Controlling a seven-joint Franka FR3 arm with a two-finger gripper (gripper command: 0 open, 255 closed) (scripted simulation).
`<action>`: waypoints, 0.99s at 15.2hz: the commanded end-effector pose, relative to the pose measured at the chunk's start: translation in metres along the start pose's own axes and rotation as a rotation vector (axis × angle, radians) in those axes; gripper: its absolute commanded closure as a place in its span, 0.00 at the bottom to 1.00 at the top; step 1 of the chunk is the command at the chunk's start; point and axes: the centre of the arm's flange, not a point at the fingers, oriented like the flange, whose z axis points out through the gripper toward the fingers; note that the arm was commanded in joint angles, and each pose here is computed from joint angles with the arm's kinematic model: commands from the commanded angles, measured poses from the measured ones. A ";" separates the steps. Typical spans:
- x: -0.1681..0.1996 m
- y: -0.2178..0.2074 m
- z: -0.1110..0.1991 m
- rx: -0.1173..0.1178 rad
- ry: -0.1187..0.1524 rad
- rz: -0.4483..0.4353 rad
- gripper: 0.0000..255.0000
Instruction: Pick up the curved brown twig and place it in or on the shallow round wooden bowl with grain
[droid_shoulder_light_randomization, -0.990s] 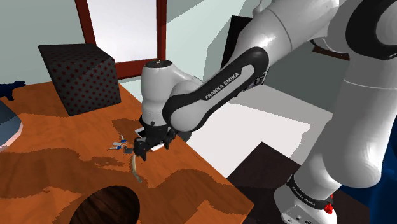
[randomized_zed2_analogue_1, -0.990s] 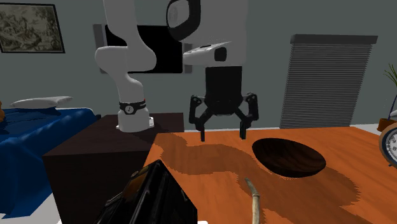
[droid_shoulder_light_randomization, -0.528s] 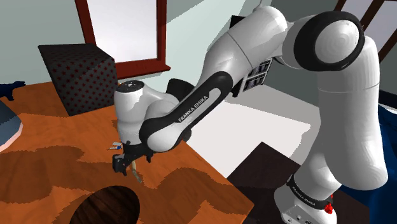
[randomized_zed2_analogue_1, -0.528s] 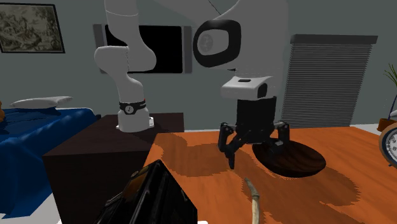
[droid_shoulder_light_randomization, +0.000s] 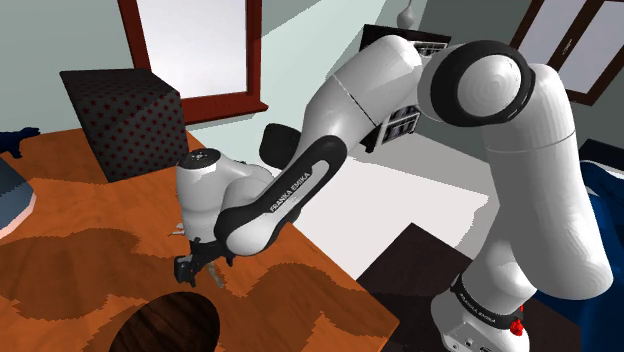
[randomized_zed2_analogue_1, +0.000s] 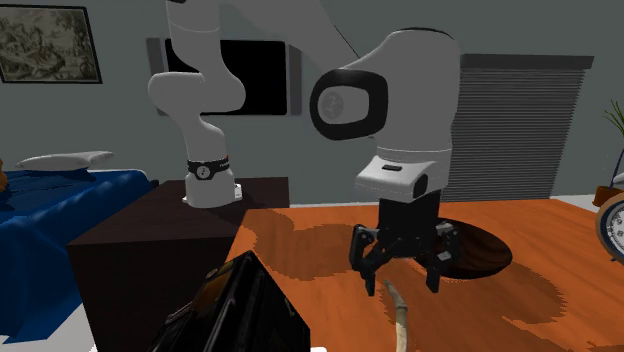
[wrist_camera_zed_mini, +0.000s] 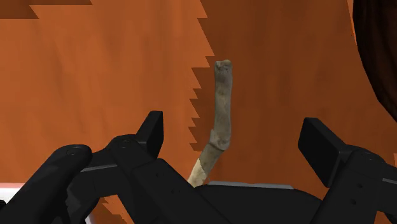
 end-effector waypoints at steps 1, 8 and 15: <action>0.000 0.001 0.006 0.000 0.000 0.000 0.00; 0.000 0.001 0.006 0.000 0.000 0.000 0.00; 0.000 0.001 0.006 0.000 0.000 0.000 1.00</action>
